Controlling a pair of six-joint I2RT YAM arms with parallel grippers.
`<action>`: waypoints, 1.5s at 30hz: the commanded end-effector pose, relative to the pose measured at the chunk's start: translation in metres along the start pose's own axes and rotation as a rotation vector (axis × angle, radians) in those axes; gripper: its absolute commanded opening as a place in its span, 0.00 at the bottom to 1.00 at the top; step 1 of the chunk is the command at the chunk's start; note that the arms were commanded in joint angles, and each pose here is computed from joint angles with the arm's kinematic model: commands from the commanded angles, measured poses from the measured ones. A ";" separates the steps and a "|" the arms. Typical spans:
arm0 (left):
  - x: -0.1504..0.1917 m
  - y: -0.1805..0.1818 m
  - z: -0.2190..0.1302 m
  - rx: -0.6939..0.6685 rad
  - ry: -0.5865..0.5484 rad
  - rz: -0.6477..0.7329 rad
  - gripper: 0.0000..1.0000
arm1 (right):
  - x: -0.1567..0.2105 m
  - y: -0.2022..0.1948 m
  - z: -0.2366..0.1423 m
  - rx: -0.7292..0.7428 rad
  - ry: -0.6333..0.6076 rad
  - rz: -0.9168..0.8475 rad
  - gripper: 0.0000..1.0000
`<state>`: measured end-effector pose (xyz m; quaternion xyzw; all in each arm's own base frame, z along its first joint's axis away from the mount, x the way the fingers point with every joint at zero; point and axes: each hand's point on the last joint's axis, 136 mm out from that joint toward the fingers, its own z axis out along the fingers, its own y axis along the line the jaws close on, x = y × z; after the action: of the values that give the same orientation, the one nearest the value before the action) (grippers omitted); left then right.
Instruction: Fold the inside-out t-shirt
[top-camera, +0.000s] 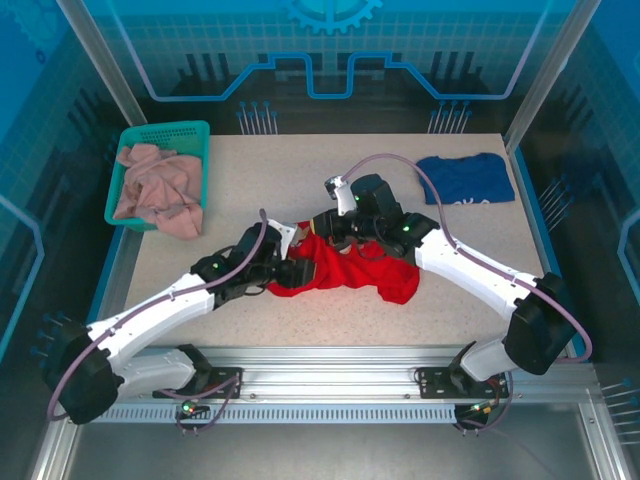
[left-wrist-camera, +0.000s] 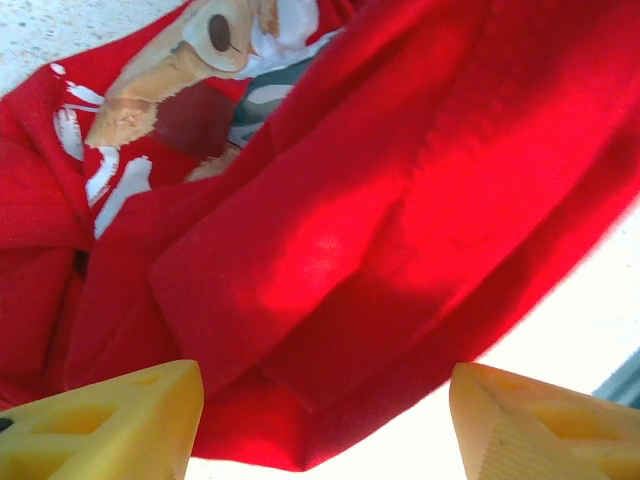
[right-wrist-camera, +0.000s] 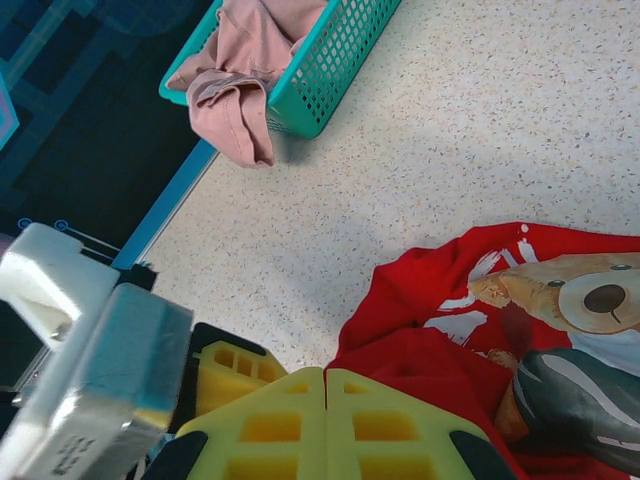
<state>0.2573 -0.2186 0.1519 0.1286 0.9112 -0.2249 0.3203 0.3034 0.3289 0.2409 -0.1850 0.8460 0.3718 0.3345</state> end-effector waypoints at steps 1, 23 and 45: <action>-0.026 0.000 -0.004 -0.039 -0.081 0.034 0.62 | -0.006 0.011 -0.003 -0.017 -0.015 -0.007 0.00; -0.010 0.046 0.018 -0.290 0.001 0.065 0.49 | -0.011 0.003 -0.009 0.032 -0.036 -0.019 0.00; -0.010 0.029 -0.030 -0.066 0.051 -0.102 0.03 | -0.020 -0.036 -0.035 0.257 -0.047 -0.140 0.00</action>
<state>0.2745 -0.1720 0.1450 0.0810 0.9381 -0.1505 0.3012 0.3125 0.2972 0.2363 -0.1866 0.8658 0.2809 0.3697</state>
